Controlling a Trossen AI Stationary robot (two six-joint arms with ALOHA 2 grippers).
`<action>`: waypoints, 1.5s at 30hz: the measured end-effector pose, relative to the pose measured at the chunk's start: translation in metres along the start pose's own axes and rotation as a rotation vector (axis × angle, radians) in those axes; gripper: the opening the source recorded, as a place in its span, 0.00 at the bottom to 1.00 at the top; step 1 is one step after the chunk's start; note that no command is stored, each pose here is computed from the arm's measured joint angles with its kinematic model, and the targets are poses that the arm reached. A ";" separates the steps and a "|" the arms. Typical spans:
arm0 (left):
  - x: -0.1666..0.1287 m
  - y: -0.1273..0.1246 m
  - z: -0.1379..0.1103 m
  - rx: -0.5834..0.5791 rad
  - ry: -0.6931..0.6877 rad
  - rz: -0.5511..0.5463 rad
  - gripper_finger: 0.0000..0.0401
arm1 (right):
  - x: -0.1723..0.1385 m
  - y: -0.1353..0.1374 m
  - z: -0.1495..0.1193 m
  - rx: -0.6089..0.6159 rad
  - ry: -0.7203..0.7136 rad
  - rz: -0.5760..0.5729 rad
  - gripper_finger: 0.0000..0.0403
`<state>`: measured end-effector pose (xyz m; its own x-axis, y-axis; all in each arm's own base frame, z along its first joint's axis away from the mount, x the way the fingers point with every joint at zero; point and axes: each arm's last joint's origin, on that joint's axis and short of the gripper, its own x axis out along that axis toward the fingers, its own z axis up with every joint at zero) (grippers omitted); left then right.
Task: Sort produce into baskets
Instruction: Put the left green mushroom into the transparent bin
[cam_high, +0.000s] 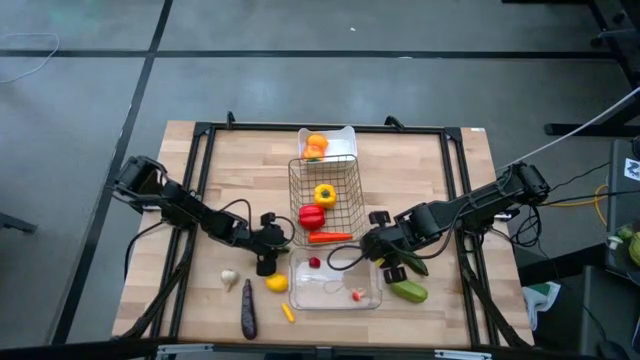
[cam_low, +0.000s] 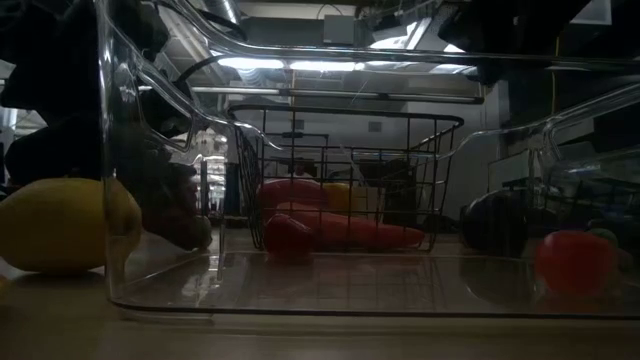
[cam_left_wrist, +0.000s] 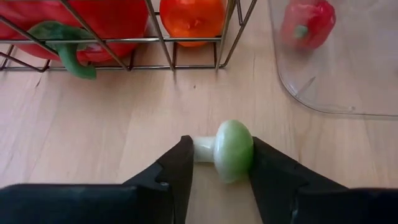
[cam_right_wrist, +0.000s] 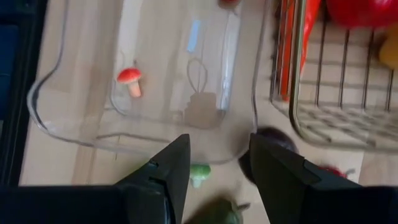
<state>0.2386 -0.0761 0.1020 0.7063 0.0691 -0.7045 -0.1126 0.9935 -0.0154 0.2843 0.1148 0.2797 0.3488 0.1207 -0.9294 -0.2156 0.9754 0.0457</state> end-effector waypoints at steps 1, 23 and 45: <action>-0.001 0.000 0.001 -0.001 -0.001 -0.003 0.34 | 0.000 0.000 -0.001 0.009 0.012 -0.002 0.41; -0.091 0.006 0.050 -0.106 -0.322 -0.221 0.35 | 0.000 -0.001 -0.006 0.064 0.066 -0.014 0.41; -0.040 -0.053 0.062 -0.088 -0.411 -0.362 0.35 | 0.000 -0.001 -0.006 0.064 0.058 -0.012 0.41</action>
<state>0.2594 -0.1259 0.1749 0.9235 -0.2282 -0.3083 0.1426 0.9504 -0.2763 0.2794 0.1128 0.2776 0.2969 0.0993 -0.9497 -0.1521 0.9868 0.0556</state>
